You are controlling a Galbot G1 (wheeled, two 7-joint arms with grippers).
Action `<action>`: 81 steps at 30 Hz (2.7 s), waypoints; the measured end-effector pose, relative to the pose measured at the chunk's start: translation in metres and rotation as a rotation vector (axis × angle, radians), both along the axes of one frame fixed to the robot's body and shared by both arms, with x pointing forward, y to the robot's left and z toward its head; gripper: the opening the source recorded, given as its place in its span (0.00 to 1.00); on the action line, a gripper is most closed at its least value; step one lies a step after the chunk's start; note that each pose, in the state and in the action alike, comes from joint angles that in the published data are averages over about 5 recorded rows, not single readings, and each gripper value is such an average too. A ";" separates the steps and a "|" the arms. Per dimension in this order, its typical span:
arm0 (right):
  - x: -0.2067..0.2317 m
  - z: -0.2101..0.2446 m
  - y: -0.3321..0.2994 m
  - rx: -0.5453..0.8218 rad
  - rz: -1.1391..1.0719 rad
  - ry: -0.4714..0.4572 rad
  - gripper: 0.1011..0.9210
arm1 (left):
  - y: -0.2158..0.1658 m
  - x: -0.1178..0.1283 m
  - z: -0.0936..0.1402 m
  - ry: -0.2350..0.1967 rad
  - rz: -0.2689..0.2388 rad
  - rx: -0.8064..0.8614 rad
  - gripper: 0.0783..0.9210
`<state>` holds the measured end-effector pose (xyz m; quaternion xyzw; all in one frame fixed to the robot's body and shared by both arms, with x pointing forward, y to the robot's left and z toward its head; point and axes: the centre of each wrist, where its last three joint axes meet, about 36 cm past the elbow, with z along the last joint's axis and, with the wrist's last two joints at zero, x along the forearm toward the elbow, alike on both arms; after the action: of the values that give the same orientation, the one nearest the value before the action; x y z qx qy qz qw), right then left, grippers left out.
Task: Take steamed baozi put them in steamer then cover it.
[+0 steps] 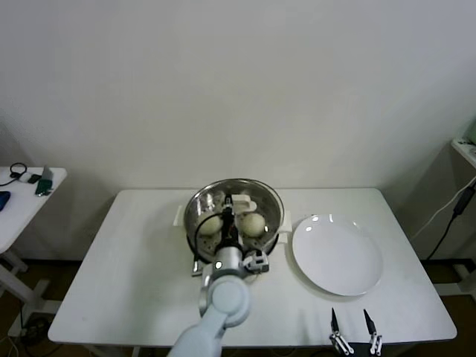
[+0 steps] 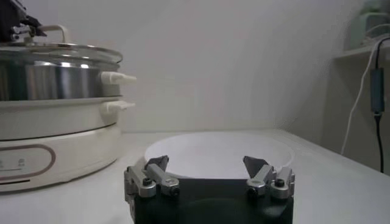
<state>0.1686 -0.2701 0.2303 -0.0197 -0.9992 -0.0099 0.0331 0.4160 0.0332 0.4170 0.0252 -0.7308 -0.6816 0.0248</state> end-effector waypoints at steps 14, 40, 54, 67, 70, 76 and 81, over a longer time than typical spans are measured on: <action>0.004 -0.001 0.001 0.004 -0.009 -0.003 0.88 | 0.013 0.006 -0.012 0.002 0.004 0.038 0.07; 0.004 -0.001 0.002 0.004 -0.006 0.012 0.88 | 0.027 -0.002 0.008 0.026 -0.057 0.018 0.63; 0.003 -0.003 0.006 0.005 0.002 0.026 0.88 | 0.042 -0.008 0.030 0.022 -0.082 -0.030 0.88; 0.000 -0.007 0.013 0.012 0.018 0.045 0.88 | 0.063 -0.024 0.043 0.038 -0.103 -0.069 0.88; 0.000 -0.007 0.016 0.015 0.020 0.047 0.88 | 0.072 -0.028 0.047 0.033 -0.100 -0.083 0.88; -0.001 -0.001 0.018 0.021 0.018 0.044 0.88 | 0.095 -0.040 0.055 0.023 -0.103 -0.182 0.88; 0.002 0.011 0.017 0.012 0.018 0.027 0.88 | 0.124 -0.046 0.057 0.009 -0.100 -0.363 0.88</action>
<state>0.1708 -0.2536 0.2409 -0.0106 -0.9987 -0.0152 0.0467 0.3700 0.1573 0.4736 -0.0192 -0.8420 -0.5391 -0.0018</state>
